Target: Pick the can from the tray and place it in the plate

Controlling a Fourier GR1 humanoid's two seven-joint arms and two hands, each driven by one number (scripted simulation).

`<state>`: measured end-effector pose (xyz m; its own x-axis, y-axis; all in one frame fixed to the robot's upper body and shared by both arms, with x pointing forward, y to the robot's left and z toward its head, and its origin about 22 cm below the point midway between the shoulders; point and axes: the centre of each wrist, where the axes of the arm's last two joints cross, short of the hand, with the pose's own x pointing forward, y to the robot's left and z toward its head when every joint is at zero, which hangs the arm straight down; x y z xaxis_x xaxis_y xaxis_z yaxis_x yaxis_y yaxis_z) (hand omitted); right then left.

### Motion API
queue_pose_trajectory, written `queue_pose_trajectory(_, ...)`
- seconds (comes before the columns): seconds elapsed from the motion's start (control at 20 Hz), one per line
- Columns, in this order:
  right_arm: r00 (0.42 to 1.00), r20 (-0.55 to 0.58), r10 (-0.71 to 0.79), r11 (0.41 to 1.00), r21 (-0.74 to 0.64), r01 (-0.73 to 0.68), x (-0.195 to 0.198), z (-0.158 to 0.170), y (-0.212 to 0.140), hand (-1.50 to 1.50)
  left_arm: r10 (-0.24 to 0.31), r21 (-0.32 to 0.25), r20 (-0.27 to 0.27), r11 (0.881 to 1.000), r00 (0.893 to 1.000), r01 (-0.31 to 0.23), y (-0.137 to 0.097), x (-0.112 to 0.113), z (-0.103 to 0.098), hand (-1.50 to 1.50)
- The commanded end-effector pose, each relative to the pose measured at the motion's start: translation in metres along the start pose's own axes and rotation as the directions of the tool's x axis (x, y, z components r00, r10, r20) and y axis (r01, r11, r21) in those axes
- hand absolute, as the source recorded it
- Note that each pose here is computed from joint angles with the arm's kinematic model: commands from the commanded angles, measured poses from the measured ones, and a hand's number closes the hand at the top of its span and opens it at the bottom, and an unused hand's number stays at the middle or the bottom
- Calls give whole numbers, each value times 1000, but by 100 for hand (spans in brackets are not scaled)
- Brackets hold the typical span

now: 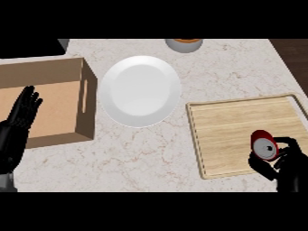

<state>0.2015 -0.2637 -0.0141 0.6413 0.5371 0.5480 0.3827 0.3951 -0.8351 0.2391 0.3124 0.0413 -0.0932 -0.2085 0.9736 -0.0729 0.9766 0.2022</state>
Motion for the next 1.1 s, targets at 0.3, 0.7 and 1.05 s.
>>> queue_pose_trajectory(0.3, 996, 72, -49, 972, -227, 64, 69, 47, -2, 150, 8, -20, -151, 1000, 988, -11, -9, -25, 17, 0)
queue_pose_trajectory(0.7, 996, 85, 10, 942, -335, 19, 133, 80, -8, 150, 12, -67, -121, 998, 993, -20, -18, -23, 12, 0)
queue_pose_trajectory(1.05, 997, 60, 38, 932, -362, -14, 183, 92, -2, 150, 24, -116, -111, 993, 994, -37, -33, -24, 7, 0)
